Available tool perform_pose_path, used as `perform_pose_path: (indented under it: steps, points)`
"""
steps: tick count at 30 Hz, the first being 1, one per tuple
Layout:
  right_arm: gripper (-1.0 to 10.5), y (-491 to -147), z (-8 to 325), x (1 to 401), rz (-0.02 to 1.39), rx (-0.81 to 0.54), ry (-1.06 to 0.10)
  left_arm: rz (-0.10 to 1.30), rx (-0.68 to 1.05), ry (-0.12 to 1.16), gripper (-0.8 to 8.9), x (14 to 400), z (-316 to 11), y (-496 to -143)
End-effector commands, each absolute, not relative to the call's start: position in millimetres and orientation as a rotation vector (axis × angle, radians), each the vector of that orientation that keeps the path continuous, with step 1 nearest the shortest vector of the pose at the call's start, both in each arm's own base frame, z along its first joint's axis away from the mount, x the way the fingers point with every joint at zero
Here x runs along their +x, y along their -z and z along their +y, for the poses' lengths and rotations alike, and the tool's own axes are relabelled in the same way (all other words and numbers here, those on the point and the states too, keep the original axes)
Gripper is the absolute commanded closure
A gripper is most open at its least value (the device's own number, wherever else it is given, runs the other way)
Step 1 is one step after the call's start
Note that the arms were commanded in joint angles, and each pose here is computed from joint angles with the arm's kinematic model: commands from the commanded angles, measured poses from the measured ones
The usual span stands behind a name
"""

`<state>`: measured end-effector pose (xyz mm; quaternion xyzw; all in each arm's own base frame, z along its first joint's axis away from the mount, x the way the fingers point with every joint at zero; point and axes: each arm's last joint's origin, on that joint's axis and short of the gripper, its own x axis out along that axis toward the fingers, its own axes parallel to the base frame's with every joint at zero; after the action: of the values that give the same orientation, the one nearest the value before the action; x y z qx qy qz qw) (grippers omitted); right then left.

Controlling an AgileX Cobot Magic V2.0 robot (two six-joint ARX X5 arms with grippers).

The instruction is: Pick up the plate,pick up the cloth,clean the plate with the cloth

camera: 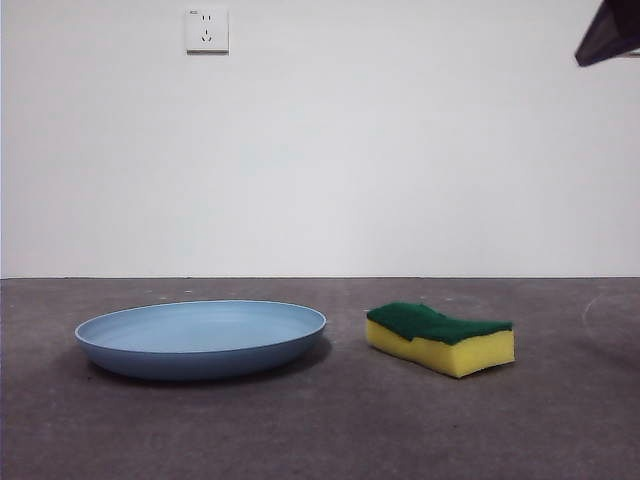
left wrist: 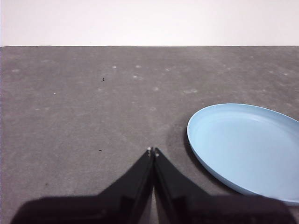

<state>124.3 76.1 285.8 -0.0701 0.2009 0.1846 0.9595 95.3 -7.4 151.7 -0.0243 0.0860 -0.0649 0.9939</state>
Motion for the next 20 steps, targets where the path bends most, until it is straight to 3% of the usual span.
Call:
perform_pose_path:
  steps: [1, 10, 16, 20]
  points:
    - [9.5, -284.6, 70.2, 118.2, 0.409, -0.191, -0.359, 0.184, -0.055, 0.126, 8.15, 95.7, -7.2, -147.8]
    - [9.5, -281.9, 25.2, 98.5, 0.293, -0.090, -0.210, 0.184, -0.055, 0.126, 8.14, 95.7, -7.2, -147.8]
    - [9.5, -255.9, 3.4, 92.1, 0.142, -0.046, -0.025, 0.184, -0.055, 0.126, 8.15, 95.7, -7.2, -147.8]
    - [9.5, -231.2, -0.4, 93.9, 0.060, -0.018, -0.017, 0.184, -0.055, 0.126, 8.15, 95.7, -7.2, -147.8]
